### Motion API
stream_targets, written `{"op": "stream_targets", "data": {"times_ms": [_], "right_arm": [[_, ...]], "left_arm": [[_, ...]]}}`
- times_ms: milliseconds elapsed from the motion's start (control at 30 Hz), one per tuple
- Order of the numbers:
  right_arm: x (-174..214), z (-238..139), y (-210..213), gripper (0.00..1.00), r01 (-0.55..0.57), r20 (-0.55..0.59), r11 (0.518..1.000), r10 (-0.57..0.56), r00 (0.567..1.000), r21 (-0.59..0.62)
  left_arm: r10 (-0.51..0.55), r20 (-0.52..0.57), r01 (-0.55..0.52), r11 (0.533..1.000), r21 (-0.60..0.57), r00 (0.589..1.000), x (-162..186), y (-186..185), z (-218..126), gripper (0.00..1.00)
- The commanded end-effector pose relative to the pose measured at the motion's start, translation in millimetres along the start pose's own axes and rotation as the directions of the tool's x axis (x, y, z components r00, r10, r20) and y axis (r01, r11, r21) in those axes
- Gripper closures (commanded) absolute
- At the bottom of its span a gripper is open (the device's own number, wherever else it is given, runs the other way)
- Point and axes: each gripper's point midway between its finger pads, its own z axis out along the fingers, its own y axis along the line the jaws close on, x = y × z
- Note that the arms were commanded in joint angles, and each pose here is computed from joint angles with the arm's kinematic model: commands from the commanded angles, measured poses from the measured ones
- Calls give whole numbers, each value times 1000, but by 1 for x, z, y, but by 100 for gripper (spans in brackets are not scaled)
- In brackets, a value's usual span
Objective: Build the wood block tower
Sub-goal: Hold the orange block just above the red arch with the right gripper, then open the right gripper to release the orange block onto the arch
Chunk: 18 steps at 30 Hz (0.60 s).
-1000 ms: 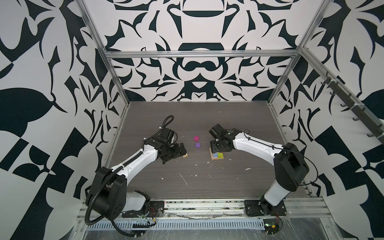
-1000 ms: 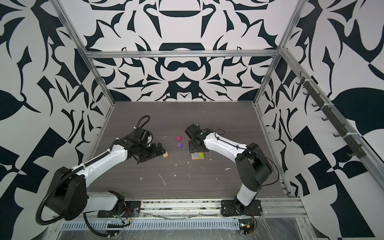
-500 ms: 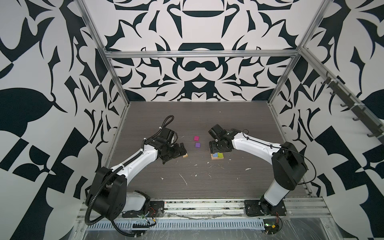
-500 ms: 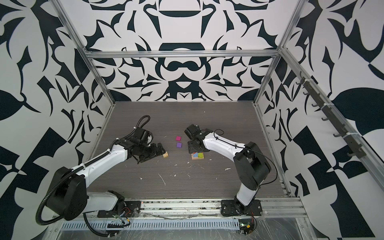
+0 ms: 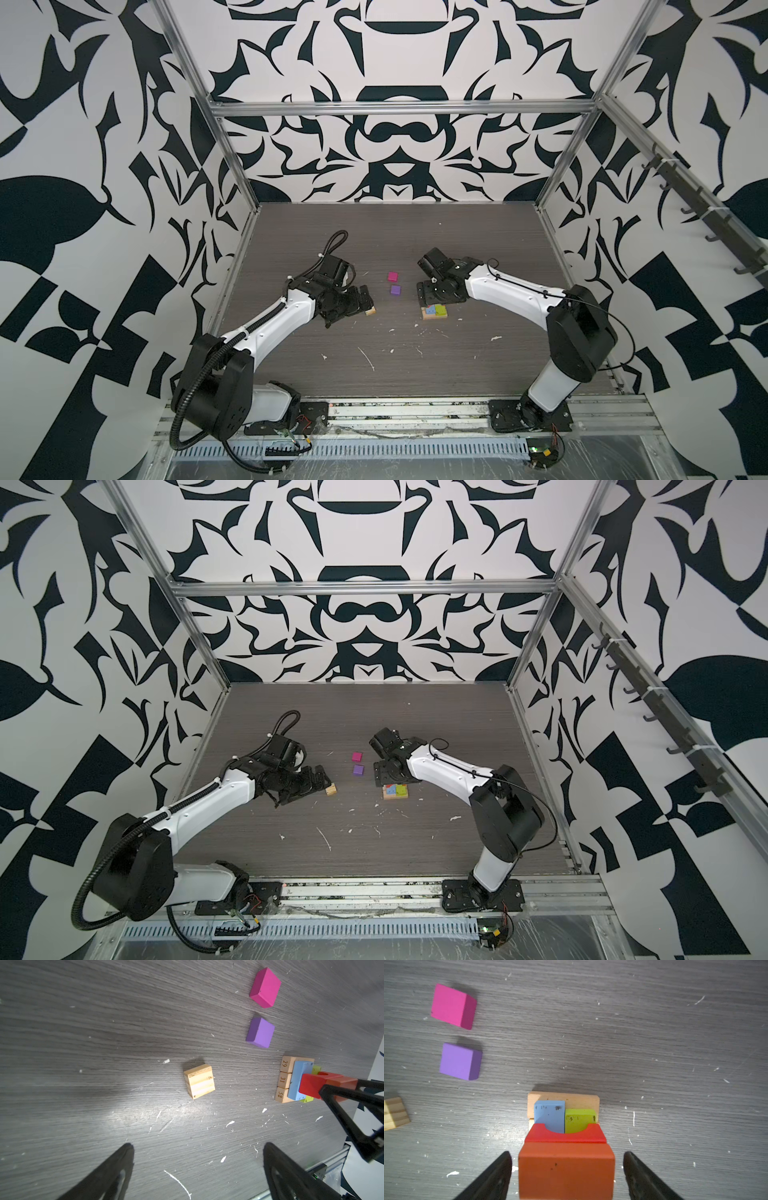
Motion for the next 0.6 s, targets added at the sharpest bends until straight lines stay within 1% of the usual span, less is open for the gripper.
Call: {"op": "stream_targets", "data": {"times_ms": [0, 33, 267, 400, 433, 567], "right_arm": [[-19, -31, 0, 13, 14, 69, 1000, -13, 998, -14], [-22, -34, -5, 13, 14, 87, 1000, -15, 996, 11], [-33, -55, 2, 16, 26, 131, 999, -22, 991, -27], [-42, -59, 6, 16, 31, 138, 999, -26, 990, -30], [-42, -58, 13, 17, 35, 125, 998, -28, 992, -58], [-51, -58, 25, 18, 41, 129, 996, -30, 991, -80]], "left_arm": [[-16, -32, 15, 1000, -14, 999, 9, 8, 8, 1], [-17, -31, 17, 1000, -13, 999, 9, 8, 8, 0], [-25, -28, 24, 1000, -13, 999, 9, 10, 12, 0], [-33, -22, 33, 999, -9, 999, 9, 10, 12, 0], [-36, -20, 36, 999, -9, 999, 10, 11, 12, 0], [-50, -15, 50, 999, 3, 999, 13, 12, 13, 0]]}}
